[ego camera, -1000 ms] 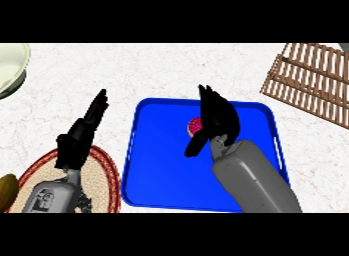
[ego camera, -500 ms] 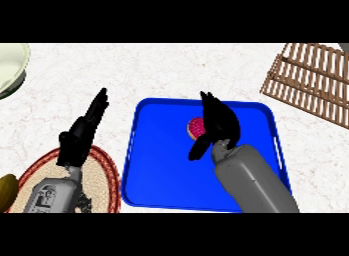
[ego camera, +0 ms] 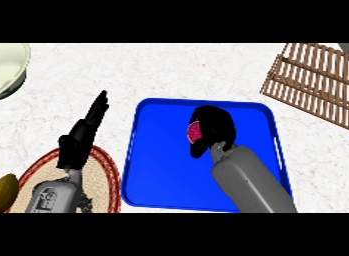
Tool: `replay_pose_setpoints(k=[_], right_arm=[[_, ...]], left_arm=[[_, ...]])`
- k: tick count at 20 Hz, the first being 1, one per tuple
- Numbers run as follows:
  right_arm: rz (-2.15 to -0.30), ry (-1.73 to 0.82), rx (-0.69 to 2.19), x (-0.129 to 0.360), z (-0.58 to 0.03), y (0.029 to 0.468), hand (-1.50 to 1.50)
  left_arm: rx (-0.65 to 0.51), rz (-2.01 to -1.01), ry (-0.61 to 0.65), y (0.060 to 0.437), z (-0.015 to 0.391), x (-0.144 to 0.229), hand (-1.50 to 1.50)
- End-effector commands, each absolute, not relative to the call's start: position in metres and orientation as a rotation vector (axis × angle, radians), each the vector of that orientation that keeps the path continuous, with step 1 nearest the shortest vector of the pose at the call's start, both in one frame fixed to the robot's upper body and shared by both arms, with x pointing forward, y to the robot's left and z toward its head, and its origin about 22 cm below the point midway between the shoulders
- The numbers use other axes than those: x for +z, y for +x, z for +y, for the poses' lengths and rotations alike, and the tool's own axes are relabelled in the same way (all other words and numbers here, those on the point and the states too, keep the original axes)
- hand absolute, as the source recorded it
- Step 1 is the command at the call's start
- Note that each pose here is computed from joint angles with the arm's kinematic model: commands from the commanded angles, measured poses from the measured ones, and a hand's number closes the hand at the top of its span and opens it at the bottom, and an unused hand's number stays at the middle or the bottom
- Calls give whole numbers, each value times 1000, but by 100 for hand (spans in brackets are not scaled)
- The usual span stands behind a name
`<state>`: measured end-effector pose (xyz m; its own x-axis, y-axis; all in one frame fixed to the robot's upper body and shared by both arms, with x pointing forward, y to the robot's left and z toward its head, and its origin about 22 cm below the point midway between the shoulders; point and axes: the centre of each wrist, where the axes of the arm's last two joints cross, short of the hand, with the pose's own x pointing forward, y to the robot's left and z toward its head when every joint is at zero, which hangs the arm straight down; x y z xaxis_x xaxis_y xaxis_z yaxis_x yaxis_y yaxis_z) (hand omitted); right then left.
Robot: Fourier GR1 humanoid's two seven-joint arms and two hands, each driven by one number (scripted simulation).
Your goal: Pick the cupcake from the tray and place it in the tiered shelf
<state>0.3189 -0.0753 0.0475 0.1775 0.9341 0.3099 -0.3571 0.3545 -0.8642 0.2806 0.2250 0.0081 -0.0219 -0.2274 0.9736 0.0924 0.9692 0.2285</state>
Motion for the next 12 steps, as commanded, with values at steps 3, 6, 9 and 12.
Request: replay_pose_setpoints(k=[3,6,9,12], right_arm=[[-1034,-758,1052,42,-82,322,150],[-1015,-790,951,55,-73,320,150],[-937,-867,716,66,-82,326,150],[-897,-932,559,70,-77,320,150]], left_arm=[[-271,-1560,104,290,221,-6,0],[-265,-1567,104,276,220,20,0],[-256,-1575,125,285,244,24,0],[-255,-1574,108,292,231,21,0]])
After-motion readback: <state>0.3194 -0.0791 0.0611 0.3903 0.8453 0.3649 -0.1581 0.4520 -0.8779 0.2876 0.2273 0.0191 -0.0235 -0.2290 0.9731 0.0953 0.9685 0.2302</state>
